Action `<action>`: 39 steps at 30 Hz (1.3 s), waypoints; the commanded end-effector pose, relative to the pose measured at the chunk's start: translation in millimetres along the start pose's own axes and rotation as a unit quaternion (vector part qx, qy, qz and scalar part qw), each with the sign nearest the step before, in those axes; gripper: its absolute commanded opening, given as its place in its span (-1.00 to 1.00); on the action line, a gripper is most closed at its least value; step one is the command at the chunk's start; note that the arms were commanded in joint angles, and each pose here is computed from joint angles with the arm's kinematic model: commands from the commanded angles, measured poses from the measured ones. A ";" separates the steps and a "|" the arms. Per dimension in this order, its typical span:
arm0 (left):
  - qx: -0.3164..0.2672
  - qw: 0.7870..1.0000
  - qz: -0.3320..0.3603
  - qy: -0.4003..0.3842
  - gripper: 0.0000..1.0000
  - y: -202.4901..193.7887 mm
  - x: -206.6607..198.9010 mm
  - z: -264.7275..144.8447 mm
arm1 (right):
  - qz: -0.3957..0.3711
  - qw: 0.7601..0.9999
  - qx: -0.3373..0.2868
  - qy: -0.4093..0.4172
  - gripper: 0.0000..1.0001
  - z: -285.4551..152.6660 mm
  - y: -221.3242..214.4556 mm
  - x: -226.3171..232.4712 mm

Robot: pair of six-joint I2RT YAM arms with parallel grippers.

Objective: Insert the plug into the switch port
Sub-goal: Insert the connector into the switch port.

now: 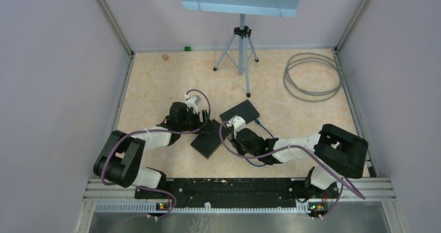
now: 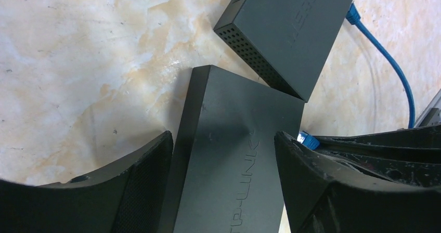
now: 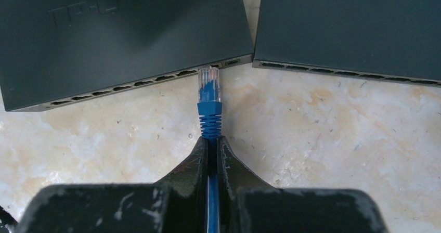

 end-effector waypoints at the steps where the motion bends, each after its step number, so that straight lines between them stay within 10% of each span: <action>1: 0.006 1.000 0.020 -0.013 0.50 0.0 1.7 4.1 | 0.011 1.000 -0.016 0.008 -1.00 4.3 14.1 7.3; 39: 0.057 0.995 0.072 -0.035 0.20 -14.1 -1.9 18.3 | 0.028 0.995 0.040 0.082 -1.00 23.2 46.2 -16.9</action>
Point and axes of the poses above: each gripper's point midway between its finger pads, its own z axis out along the fingers, its own x axis along the line the jaws close on, y = z × x, the point moved 7 cm from there along -z, back along the fingers, and after that the axes turned 10 degrees about -z, right-handed, at the moved point
